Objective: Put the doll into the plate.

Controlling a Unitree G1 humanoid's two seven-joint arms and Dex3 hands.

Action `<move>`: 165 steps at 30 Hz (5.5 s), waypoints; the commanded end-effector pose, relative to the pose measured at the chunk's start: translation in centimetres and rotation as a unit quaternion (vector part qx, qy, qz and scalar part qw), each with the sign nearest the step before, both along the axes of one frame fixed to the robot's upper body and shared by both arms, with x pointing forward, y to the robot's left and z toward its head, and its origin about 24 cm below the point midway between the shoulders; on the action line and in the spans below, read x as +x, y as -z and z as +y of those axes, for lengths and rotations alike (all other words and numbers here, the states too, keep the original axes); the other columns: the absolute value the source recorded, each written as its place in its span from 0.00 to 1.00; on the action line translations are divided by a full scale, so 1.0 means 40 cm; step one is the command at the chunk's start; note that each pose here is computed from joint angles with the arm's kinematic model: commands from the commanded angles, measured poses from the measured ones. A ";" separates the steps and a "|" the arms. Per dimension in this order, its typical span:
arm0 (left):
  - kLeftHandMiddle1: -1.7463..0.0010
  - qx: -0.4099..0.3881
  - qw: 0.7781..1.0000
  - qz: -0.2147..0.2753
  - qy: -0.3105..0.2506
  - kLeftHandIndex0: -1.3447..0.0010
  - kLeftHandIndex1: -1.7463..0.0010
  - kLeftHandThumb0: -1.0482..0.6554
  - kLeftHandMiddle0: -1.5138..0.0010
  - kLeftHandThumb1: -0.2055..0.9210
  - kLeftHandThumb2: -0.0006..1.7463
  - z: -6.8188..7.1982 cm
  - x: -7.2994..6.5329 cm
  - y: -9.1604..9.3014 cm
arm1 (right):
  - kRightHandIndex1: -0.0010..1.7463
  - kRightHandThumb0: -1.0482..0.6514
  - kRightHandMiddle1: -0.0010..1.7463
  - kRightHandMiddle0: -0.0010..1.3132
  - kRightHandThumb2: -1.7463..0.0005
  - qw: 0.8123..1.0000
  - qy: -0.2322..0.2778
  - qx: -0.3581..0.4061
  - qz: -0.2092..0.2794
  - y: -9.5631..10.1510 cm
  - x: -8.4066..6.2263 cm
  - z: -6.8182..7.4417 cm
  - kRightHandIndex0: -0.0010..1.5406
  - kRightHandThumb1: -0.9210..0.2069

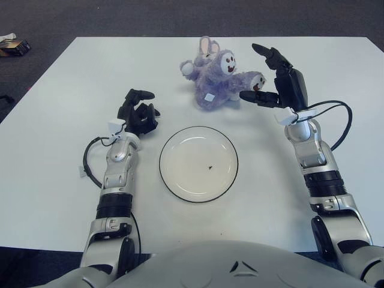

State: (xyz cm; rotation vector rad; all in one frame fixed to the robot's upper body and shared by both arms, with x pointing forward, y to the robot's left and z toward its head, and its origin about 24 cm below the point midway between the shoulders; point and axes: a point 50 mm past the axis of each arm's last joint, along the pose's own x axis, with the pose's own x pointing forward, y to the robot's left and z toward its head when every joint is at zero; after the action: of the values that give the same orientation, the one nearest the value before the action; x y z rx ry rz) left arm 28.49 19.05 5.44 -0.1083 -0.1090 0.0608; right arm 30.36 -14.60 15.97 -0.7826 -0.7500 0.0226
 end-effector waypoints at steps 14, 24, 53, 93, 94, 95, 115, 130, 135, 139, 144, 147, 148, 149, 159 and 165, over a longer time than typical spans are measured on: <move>0.00 -0.010 0.998 0.055 -0.006 0.69 0.16 0.61 0.67 0.64 0.57 -0.003 -0.034 0.070 | 0.00 0.17 0.12 0.20 0.91 1.000 -0.014 -0.027 0.008 -0.014 0.008 0.014 0.19 0.00; 0.00 -0.009 0.998 0.054 -0.008 0.69 0.16 0.61 0.67 0.65 0.57 -0.004 -0.035 0.069 | 0.00 0.21 0.09 0.28 0.94 0.999 -0.013 -0.033 0.019 -0.009 0.020 0.028 0.19 0.00; 0.00 -0.010 0.999 0.052 -0.012 0.69 0.16 0.61 0.66 0.64 0.57 -0.005 -0.038 0.067 | 0.00 0.24 0.06 0.32 0.96 0.994 -0.007 -0.059 0.092 0.022 0.070 0.047 0.22 0.00; 0.00 -0.013 0.999 0.047 -0.015 0.69 0.16 0.61 0.67 0.65 0.56 -0.005 -0.038 0.067 | 0.77 0.60 0.77 0.45 0.86 0.994 0.045 -0.086 0.056 0.049 0.084 0.041 0.23 0.00; 0.00 -0.013 0.999 0.047 -0.015 0.69 0.16 0.61 0.67 0.65 0.56 -0.005 -0.038 0.067 | 0.78 0.61 0.80 0.43 0.84 0.994 0.047 -0.087 0.053 0.050 0.084 0.040 0.23 0.02; 0.00 -0.013 0.999 0.047 -0.015 0.69 0.16 0.61 0.67 0.65 0.56 -0.005 -0.038 0.067 | 0.78 0.61 0.80 0.43 0.83 0.994 0.048 -0.088 0.052 0.050 0.084 0.040 0.23 0.02; 0.00 -0.012 0.999 0.045 -0.015 0.69 0.16 0.61 0.67 0.65 0.56 -0.006 -0.040 0.065 | 0.94 0.62 1.00 0.29 0.34 0.995 0.063 -0.073 0.022 0.055 0.083 0.038 0.33 0.44; 0.00 -0.013 0.999 0.046 -0.015 0.69 0.16 0.61 0.67 0.65 0.56 -0.006 -0.041 0.065 | 0.99 0.82 1.00 0.39 0.40 0.994 0.024 -0.103 0.019 0.049 0.078 0.024 0.29 0.36; 0.00 -0.013 0.999 0.046 -0.014 0.69 0.16 0.61 0.67 0.65 0.56 -0.006 -0.041 0.064 | 1.00 0.85 1.00 0.40 0.41 0.991 -0.001 -0.131 0.002 0.040 0.076 0.018 0.28 0.34; 0.00 -0.013 0.999 0.046 -0.013 0.69 0.16 0.61 0.67 0.65 0.56 -0.006 -0.041 0.064 | 1.00 0.85 1.00 0.40 0.41 0.983 -0.029 -0.178 -0.034 0.027 0.071 0.011 0.28 0.34; 0.00 -0.013 0.999 0.046 -0.010 0.69 0.16 0.61 0.67 0.65 0.56 -0.006 -0.041 0.064 | 1.00 0.85 1.00 0.40 0.42 0.974 -0.060 -0.211 -0.063 0.007 0.065 0.001 0.28 0.33; 0.00 -0.013 0.999 0.046 -0.009 0.69 0.17 0.61 0.67 0.65 0.56 -0.007 -0.042 0.063 | 1.00 0.85 1.00 0.41 0.42 0.965 -0.082 -0.239 -0.071 -0.011 0.059 -0.007 0.28 0.33; 0.00 -0.013 0.999 0.046 -0.009 0.69 0.17 0.61 0.67 0.65 0.56 -0.007 -0.042 0.063 | 1.00 0.85 1.00 0.41 0.42 0.961 -0.088 -0.253 -0.073 -0.017 0.057 -0.010 0.28 0.33; 0.00 -0.014 0.999 0.047 -0.009 0.69 0.17 0.61 0.67 0.65 0.56 -0.008 -0.042 0.063 | 1.00 0.85 1.00 0.41 0.42 0.958 -0.092 -0.262 -0.074 -0.020 0.056 -0.012 0.28 0.33; 0.00 -0.016 0.999 0.049 -0.002 0.69 0.17 0.61 0.67 0.66 0.56 -0.010 -0.043 0.064 | 1.00 0.85 1.00 0.41 0.45 0.922 -0.145 -0.340 -0.113 -0.065 0.025 -0.038 0.26 0.29; 0.00 -0.017 0.999 0.050 -0.001 0.69 0.17 0.61 0.67 0.66 0.55 -0.011 -0.044 0.064 | 0.98 0.84 1.00 0.38 0.49 0.899 -0.186 -0.368 -0.149 -0.081 0.012 -0.054 0.26 0.27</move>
State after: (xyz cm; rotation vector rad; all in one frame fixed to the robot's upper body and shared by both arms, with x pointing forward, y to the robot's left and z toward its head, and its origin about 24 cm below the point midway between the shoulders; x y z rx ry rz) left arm 28.14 18.77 5.64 -0.1096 -0.1170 0.0600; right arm 30.91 -16.44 18.08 -1.3385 -1.1307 0.5511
